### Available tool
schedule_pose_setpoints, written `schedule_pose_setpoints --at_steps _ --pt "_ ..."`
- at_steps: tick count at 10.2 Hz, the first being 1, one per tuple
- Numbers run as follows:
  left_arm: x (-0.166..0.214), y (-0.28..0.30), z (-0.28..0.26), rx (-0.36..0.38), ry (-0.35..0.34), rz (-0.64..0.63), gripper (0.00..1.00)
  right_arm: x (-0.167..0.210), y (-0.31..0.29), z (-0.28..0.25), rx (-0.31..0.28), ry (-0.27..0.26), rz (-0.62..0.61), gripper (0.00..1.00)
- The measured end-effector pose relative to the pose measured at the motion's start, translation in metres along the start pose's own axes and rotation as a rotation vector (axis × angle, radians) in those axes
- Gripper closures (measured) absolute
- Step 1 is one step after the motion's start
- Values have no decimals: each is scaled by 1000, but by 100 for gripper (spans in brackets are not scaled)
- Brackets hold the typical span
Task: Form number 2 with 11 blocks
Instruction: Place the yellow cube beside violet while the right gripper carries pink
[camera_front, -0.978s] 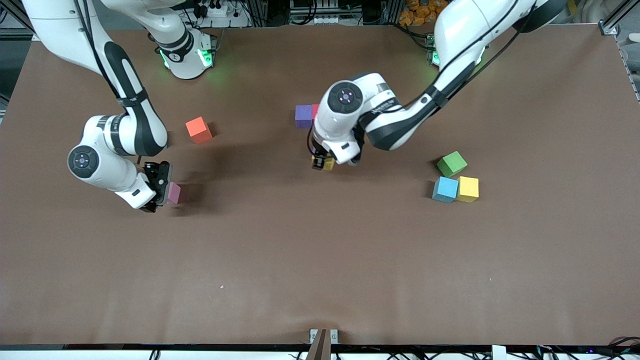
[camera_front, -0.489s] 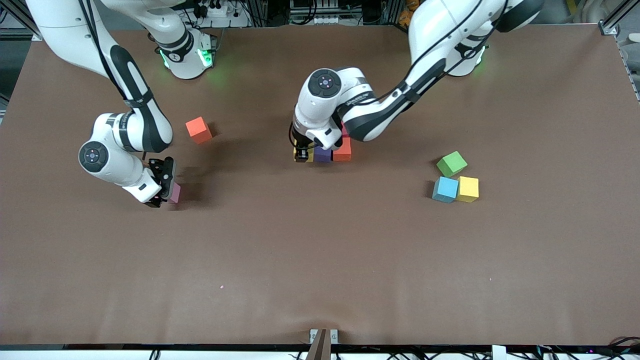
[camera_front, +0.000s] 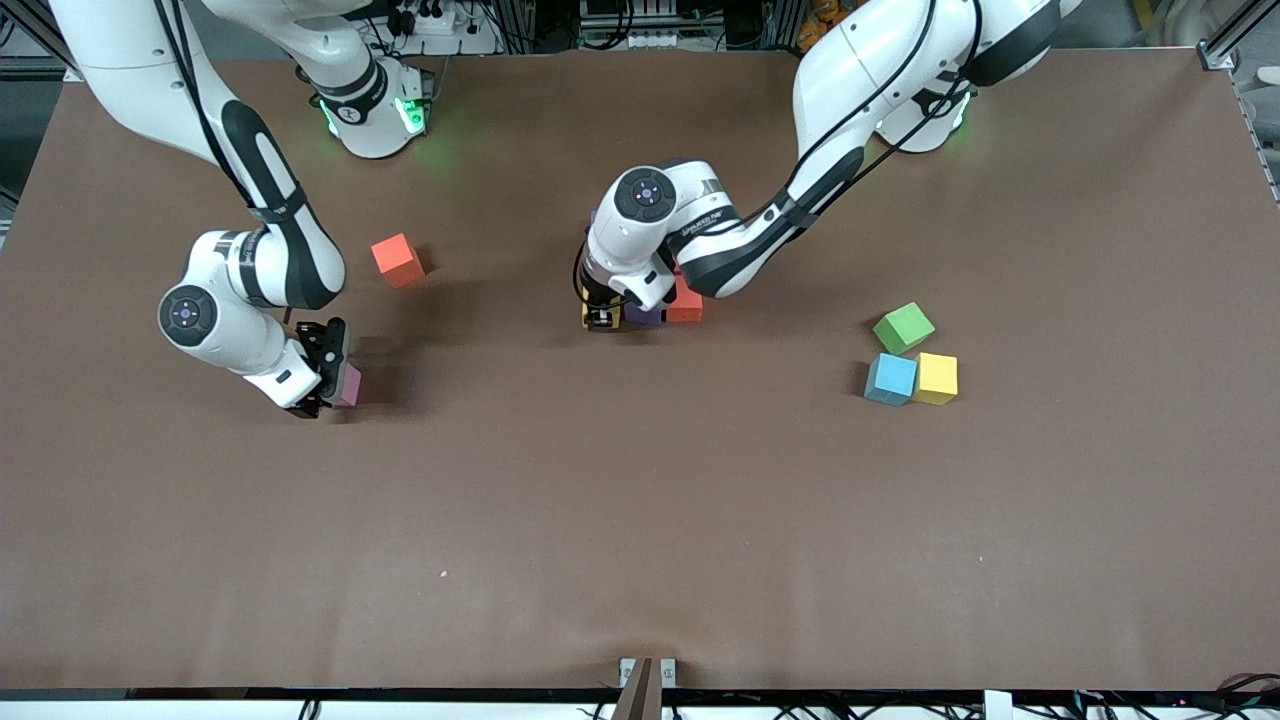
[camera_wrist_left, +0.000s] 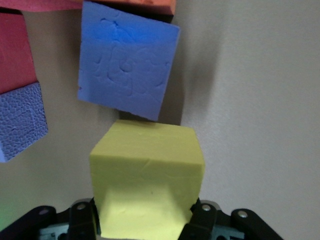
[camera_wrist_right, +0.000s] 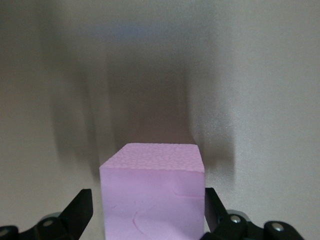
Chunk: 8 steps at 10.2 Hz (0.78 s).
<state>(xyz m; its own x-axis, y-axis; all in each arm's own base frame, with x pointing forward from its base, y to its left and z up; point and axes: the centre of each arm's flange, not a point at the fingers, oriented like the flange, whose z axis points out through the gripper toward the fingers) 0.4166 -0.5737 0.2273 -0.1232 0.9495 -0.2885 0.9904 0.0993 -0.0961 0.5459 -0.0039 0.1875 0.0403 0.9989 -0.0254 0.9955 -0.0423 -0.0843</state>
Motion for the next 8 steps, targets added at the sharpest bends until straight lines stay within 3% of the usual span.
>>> schedule_pose_setpoints --at_steps 3,8 --pt "-6 -15 9 18 3 15 41 0 3 -2 -8 0 -1 41" --pt "-6 -29 26 39 20 38 41 9 21 -22 -56 11 66 42"
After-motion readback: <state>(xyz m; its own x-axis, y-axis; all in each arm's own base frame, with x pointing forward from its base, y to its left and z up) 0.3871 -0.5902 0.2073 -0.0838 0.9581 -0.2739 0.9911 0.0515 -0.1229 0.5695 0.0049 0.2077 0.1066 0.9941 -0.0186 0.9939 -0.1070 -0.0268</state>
